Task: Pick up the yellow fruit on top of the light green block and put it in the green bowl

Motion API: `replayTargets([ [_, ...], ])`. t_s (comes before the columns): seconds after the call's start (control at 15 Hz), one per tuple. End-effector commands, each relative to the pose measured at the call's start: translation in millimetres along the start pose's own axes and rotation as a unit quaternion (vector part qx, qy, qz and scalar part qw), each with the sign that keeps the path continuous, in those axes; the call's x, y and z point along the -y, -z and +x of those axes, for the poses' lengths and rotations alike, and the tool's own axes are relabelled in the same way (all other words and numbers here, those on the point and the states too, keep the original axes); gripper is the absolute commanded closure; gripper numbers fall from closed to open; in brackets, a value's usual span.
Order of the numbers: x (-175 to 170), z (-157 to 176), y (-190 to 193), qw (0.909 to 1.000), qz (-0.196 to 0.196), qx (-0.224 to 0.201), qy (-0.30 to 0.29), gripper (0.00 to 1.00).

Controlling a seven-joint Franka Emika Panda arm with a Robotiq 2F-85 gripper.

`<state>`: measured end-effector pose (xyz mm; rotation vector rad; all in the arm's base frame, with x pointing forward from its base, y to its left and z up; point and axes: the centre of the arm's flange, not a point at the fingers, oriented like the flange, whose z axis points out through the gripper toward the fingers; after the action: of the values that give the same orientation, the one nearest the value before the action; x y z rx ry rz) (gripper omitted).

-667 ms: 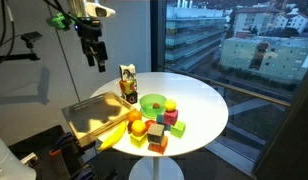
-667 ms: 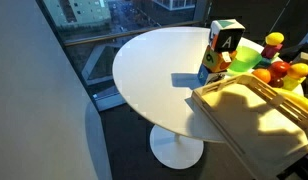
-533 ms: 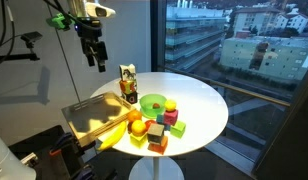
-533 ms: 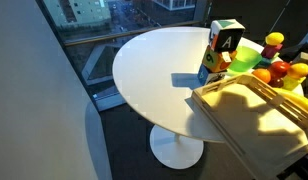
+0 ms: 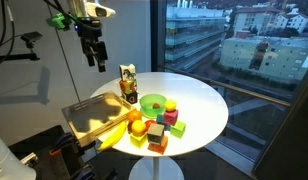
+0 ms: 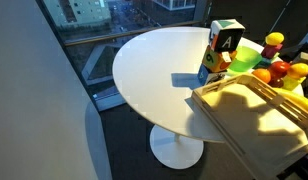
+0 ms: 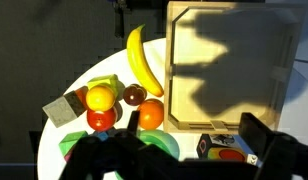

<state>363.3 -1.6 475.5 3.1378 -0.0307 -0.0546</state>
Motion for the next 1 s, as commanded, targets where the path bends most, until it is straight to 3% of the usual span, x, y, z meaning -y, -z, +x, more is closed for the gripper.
replayTargets([
  [0.0, 0.0, 0.0, 0.0, 1.0000, 0.000, 0.000, 0.000, 0.00],
  [0.93, 1.9, 9.6, 8.7, 0.9999, 0.000, -0.007, -0.008, 0.00],
])
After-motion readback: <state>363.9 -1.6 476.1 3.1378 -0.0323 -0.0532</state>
